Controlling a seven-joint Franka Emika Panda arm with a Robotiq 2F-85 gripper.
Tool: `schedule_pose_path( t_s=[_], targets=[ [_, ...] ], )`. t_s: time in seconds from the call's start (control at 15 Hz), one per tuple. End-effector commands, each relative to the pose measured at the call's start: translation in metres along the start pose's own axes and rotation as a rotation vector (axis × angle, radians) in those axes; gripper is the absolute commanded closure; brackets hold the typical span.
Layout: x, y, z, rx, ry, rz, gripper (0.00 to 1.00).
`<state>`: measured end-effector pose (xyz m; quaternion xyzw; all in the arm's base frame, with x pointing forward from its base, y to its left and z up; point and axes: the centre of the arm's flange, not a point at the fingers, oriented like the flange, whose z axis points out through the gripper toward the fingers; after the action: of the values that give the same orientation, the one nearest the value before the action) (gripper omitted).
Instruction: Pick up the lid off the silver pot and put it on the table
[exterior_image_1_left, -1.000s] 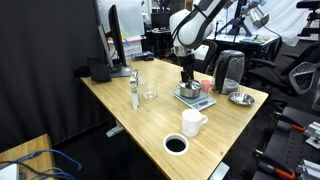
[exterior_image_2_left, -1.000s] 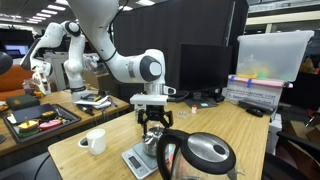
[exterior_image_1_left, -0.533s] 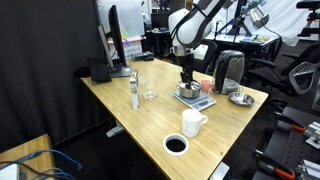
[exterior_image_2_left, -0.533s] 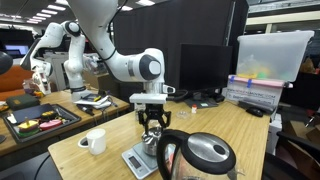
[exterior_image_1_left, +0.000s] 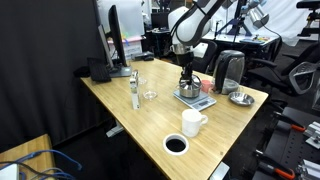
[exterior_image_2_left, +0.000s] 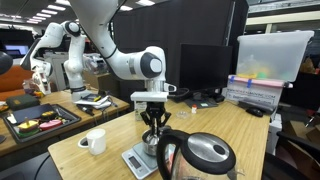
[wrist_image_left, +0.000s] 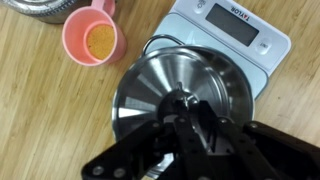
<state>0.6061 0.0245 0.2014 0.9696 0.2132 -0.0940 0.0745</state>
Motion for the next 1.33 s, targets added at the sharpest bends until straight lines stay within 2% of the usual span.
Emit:
schedule_pose_path(
  t_s=[0.0, 0.07, 0.2, 0.47, 0.87, 1.27],
  targets=[
    [0.0, 0.001, 0.003, 0.018, -0.015, 0.003, 0.99],
    [0.001, 0.0, 0.005, 0.019, -0.017, 0.001, 1.0],
    [0.001, 0.0, 0.004, 0.021, -0.017, 0.0, 0.95],
    [-0.002, 0.001, -0.001, 0.024, -0.001, 0.005, 0.99],
    [-0.018, 0.007, -0.034, 0.015, 0.048, 0.012, 0.99],
    [-0.071, -0.002, -0.041, 0.074, 0.031, 0.015, 0.99]
  ],
)
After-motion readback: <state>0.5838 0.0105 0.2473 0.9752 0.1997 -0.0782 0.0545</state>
